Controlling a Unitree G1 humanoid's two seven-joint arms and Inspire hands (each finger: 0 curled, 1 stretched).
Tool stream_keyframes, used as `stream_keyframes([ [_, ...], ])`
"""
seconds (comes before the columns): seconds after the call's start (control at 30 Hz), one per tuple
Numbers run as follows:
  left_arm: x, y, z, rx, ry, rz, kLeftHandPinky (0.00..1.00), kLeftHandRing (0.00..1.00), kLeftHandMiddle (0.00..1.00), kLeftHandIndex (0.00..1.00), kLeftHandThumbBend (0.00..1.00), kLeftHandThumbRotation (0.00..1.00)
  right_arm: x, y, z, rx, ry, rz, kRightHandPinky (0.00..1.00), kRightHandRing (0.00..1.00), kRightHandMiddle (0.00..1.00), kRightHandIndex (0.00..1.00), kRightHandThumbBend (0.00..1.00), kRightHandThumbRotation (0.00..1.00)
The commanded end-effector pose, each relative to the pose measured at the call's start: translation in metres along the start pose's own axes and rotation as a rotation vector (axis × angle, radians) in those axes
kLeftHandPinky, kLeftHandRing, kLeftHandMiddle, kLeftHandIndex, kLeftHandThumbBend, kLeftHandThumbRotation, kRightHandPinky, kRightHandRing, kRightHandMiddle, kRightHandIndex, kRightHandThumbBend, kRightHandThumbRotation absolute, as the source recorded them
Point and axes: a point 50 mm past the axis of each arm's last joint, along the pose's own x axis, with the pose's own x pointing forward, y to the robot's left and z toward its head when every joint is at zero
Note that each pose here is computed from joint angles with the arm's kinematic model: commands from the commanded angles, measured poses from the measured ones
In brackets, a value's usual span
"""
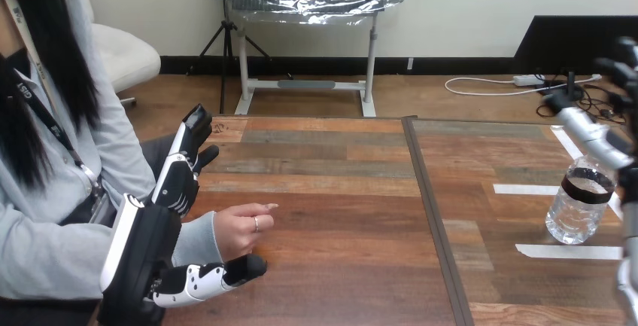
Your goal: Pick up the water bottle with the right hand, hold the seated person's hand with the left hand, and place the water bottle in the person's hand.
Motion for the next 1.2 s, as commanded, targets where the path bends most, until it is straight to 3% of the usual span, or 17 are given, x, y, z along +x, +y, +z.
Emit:
stream_keyframes([
  [0.0,0.016,0.002,0.003,0.009,-0.062,-0.006,0.93,0.99,1.0,0.99,1.0,0.55,0.031,-0.018,0.026,0.001,-0.094,-0.086,0.9,0.91,0.86,0.96,1.0,0.55],
  [0.47,0.014,0.002,0.003,0.0,-0.067,-0.004,0.93,0.99,1.0,1.0,1.0,0.53,0.034,-0.034,0.016,-0.022,-0.011,-0.136,0.95,0.94,0.87,0.99,1.0,0.52],
  [1.17,0.013,0.004,0.004,0.006,-0.064,-0.011,0.93,0.99,1.0,1.0,1.0,0.53,0.029,-0.042,0.001,-0.071,0.096,-0.157,0.87,0.91,0.85,0.97,1.0,0.45],
])
